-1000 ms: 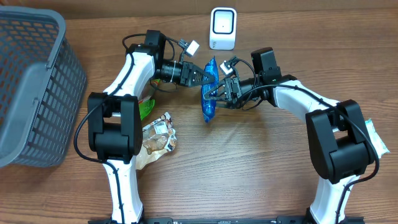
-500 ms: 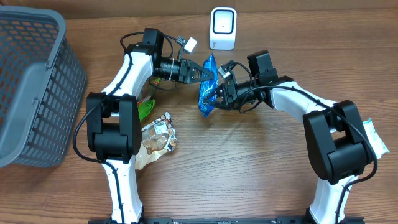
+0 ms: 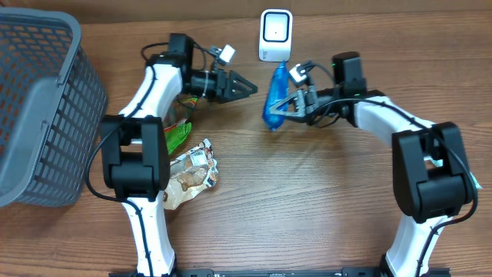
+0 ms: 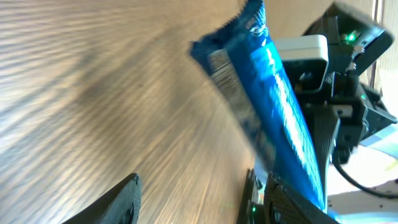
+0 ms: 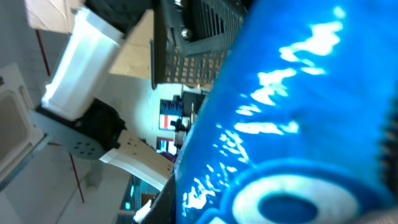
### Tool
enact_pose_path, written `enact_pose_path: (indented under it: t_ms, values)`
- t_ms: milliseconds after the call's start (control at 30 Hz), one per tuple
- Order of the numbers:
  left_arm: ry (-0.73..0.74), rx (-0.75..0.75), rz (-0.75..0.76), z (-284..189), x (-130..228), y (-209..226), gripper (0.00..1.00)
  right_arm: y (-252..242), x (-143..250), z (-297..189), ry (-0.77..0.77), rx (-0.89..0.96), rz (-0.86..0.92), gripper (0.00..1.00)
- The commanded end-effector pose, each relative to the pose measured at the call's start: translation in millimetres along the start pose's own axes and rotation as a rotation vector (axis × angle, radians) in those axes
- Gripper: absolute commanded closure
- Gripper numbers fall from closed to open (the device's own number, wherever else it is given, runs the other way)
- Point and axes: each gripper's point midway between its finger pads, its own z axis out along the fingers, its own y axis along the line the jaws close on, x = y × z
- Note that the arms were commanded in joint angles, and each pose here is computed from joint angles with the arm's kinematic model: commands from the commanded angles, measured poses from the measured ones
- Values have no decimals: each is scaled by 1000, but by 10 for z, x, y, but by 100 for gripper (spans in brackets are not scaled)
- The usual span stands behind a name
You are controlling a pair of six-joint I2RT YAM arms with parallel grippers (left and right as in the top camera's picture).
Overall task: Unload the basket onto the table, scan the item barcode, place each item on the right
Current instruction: 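Lift the blue bar with the right gripper toward the scanner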
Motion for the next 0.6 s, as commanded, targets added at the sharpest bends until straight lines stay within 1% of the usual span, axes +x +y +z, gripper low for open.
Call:
enact_pose_path:
  t_ms: [0,133,233,400,567]
  values:
    - [-54,-30,-42,-233,-124,126,45,178,10,-77,18,-52,-40,97]
    - [-70,-49,-63,-334,-133,197,45,201,8,-81,18,-52,-34,97]
    - [-64,-90,-72,-332,-114,264,46,331,32,-23,33,-55,-65,97]
    - [-28,-190,-70,-228,-51,385,45,766,69,78,60,-65,-209,97]
    - [4,-234,-57,-104,-1,405,44,1376,138,98,69,-73,-424,97]
